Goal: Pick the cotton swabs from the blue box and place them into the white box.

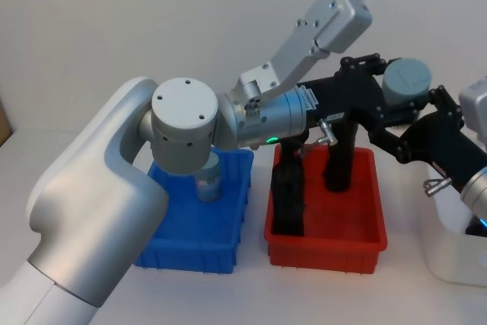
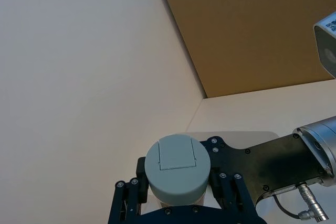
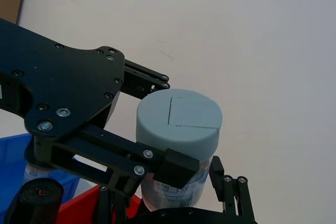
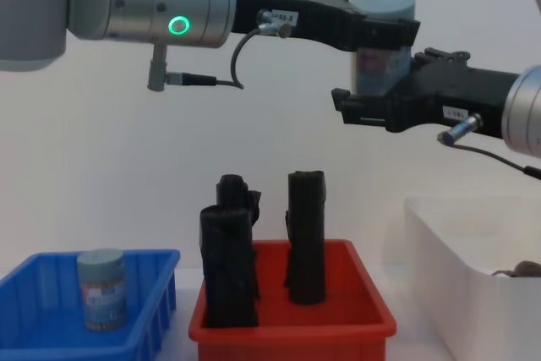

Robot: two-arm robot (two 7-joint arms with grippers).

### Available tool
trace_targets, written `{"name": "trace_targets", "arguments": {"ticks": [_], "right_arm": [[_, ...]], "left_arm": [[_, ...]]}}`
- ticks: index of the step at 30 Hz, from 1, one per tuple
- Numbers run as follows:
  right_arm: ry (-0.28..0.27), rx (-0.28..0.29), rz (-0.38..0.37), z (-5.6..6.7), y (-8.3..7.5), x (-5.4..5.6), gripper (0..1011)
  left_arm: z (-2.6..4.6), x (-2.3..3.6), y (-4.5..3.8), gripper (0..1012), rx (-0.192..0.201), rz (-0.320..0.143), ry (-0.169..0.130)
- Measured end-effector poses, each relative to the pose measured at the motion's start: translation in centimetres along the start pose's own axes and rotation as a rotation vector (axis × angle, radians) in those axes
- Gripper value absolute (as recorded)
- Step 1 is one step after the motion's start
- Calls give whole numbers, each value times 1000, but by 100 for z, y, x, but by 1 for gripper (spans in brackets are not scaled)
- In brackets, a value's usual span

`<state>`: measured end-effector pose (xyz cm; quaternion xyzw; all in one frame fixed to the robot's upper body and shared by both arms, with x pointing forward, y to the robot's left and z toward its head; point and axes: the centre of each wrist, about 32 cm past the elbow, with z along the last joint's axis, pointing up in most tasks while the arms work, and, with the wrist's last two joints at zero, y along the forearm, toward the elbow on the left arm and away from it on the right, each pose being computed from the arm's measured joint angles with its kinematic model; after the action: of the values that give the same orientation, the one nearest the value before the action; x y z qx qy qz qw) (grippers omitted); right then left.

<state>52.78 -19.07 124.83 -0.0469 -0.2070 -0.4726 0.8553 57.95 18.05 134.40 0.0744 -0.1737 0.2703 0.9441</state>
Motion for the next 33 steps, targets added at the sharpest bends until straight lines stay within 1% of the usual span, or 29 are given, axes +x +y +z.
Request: {"name": "trace_targets", "arguments": {"ticks": [3,6,7,9,23,25,26,33], "right_arm": [[0,0,-1,1,4,-1,815],[0,1,-1,3,7,-1,763],[-1,1,-2,4,8,-1,707],[0,1,-2,4,10,-1,645],[-1,0,-4,5,15,-3,642],[-1,1,-2,6,17,-6,641],[-1,1,-3,7,17,-5,642],[-1,2,-3,8,19,-5,642]], "left_arm": [[-1,-1,-6,666,-1,-2,2],[-5,-2,-10,666,-2,-3,3],[-6,-2,-11,666,-2,-4,4],[-7,-3,-13,666,-2,-4,5],[-11,-4,-21,670,-4,-6,7],[-10,-6,-24,708,-5,-9,8],[-10,-6,-24,754,-5,-9,8],[-11,-6,-26,940,-5,-9,9]]}}
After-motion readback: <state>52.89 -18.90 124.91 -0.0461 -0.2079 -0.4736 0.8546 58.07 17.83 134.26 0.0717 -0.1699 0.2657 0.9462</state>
